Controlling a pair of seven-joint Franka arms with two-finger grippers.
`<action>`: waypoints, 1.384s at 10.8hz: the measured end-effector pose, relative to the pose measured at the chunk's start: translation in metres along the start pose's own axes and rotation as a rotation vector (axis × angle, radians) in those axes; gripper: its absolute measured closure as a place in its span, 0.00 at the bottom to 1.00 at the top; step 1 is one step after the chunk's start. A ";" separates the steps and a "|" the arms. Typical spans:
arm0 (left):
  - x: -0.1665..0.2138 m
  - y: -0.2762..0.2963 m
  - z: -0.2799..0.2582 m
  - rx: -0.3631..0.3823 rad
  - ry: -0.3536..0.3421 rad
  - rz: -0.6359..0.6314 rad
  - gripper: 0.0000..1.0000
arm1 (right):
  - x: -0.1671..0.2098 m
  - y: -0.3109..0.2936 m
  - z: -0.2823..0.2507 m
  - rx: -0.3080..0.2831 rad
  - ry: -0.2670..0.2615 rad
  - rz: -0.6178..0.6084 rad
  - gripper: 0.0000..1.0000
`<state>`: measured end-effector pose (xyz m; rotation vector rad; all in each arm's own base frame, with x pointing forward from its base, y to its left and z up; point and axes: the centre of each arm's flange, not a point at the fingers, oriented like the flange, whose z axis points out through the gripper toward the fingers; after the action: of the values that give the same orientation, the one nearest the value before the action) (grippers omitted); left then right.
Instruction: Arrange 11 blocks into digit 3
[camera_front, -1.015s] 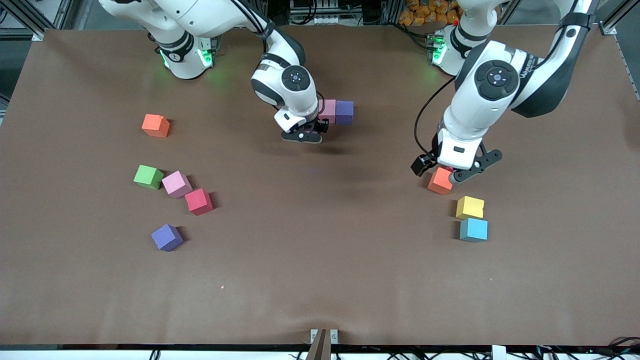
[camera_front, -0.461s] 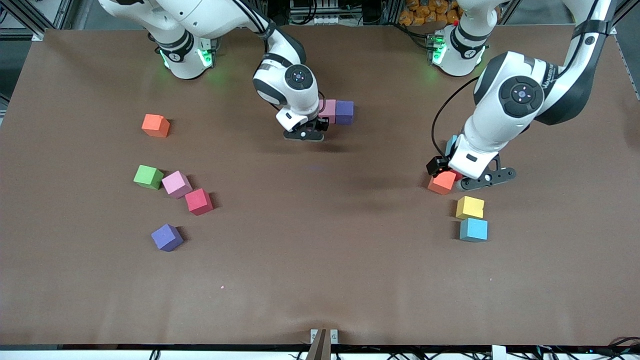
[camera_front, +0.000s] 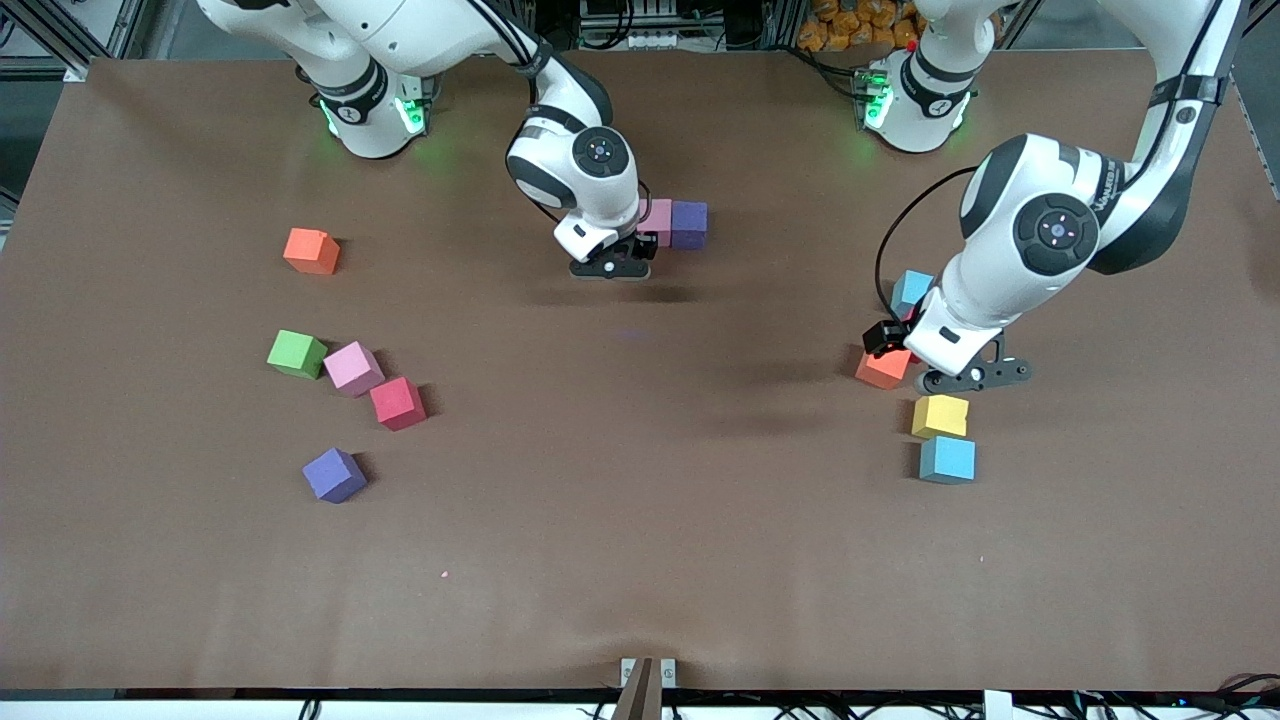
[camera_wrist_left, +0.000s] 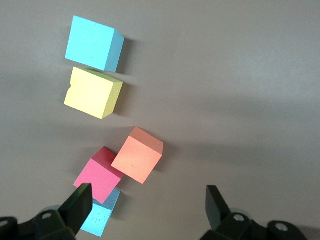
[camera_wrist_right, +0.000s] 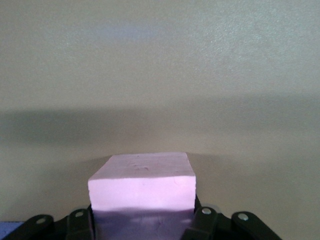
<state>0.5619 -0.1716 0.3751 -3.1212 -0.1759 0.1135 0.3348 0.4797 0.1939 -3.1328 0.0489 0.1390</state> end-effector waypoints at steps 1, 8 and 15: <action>0.000 0.000 0.002 -0.001 -0.004 0.001 0.00 | -0.002 -0.001 0.000 -0.003 0.000 -0.010 0.38; -0.002 0.013 0.023 -0.011 -0.047 -0.014 0.00 | -0.011 -0.005 0.002 -0.020 0.002 -0.043 0.38; -0.006 0.012 0.054 0.086 -0.055 0.081 0.00 | -0.012 -0.006 0.002 -0.027 0.013 -0.071 0.37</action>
<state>0.5533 -0.1838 0.3217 -3.0416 -0.0434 0.2017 0.3227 0.4856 0.1930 -3.1568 -0.0653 0.1200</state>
